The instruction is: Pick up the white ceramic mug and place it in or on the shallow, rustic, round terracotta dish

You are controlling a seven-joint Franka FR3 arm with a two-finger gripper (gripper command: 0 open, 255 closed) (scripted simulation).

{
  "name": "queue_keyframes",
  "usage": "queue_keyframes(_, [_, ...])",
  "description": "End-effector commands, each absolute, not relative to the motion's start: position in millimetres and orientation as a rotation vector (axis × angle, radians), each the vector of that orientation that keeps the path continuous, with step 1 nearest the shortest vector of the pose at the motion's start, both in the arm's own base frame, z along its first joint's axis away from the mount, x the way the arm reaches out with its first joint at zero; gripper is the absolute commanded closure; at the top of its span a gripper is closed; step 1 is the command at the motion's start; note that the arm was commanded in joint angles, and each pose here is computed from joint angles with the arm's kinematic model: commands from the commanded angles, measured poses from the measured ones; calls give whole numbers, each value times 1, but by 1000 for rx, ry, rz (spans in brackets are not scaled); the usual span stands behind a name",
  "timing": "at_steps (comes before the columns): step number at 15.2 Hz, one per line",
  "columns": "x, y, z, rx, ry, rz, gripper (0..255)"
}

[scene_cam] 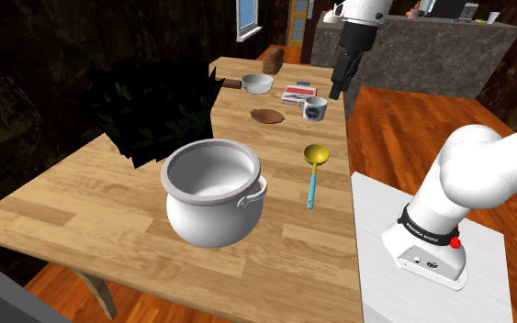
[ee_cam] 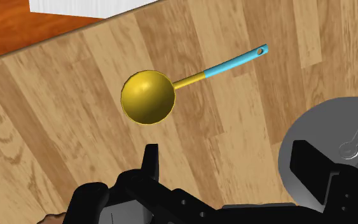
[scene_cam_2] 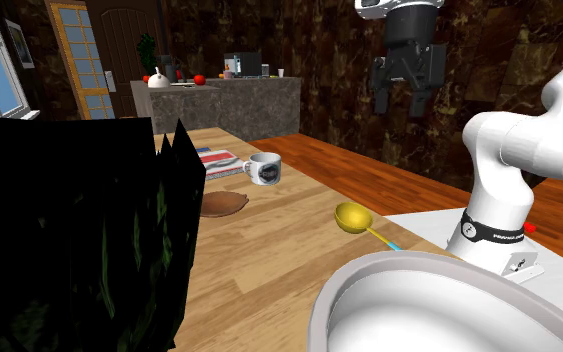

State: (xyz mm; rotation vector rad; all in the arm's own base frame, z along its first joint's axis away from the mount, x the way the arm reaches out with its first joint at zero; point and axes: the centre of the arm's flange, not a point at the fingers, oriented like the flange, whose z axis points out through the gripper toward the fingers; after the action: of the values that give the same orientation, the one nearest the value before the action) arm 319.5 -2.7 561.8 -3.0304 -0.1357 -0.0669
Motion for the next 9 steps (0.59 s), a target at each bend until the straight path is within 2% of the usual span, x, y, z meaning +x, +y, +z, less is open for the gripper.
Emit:
queue_keyframes(1, [319,-3,562,-3030,-136,-67,0])
queue_keyframes(9, [362,-88,520,-3041,-141,-71,0])
